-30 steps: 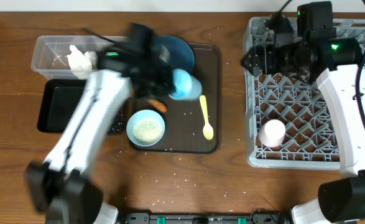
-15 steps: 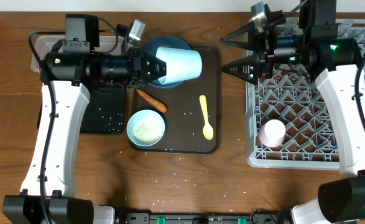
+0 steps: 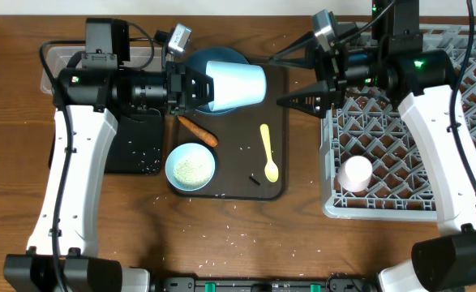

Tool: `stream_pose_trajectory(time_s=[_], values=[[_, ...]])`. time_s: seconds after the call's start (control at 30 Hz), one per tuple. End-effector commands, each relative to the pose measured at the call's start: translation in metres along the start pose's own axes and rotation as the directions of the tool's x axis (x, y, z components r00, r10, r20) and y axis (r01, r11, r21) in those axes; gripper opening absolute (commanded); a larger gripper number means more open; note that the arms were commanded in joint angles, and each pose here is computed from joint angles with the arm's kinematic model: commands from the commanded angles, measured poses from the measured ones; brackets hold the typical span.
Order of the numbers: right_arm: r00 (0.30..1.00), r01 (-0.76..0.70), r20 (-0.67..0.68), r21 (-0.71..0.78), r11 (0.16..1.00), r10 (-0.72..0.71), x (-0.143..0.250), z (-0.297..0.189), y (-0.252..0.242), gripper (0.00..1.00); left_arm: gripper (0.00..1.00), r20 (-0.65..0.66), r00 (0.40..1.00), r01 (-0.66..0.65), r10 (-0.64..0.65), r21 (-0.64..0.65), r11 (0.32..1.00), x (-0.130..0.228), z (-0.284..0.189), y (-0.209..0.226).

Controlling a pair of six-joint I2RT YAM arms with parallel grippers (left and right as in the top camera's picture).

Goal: Sort waste into correct bins and load items into the dishwasher rack
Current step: 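Pass the light-blue cup from the left gripper to the right gripper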

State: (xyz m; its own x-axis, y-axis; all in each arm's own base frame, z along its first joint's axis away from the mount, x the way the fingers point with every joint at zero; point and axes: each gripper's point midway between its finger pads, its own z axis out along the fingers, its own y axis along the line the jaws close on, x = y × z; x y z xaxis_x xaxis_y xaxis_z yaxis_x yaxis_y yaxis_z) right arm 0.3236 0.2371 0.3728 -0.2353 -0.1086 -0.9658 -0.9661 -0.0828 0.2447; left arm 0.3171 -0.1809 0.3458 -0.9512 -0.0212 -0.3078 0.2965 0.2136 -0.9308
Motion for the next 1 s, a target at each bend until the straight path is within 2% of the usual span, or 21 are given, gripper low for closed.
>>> stream_pose_trajectory(time_s=[0.0,0.6,0.97], values=[[1.000,0.019,0.008,-0.017,1.000,-0.019,0.000,0.001,0.004,0.87,0.06,-0.003,0.999,-0.037,0.037,0.030,0.999,-0.001,-0.001,-0.006],[0.998,0.064,0.003,-0.021,0.998,-0.064,0.001,0.005,0.005,0.88,0.06,-0.004,1.000,-0.031,0.031,0.016,0.999,-0.001,0.001,-0.003],[0.992,0.129,-0.002,-0.079,0.988,-0.129,0.003,0.029,0.008,0.90,0.06,-0.082,0.995,-0.046,0.050,0.047,0.998,0.016,0.024,-0.014]])
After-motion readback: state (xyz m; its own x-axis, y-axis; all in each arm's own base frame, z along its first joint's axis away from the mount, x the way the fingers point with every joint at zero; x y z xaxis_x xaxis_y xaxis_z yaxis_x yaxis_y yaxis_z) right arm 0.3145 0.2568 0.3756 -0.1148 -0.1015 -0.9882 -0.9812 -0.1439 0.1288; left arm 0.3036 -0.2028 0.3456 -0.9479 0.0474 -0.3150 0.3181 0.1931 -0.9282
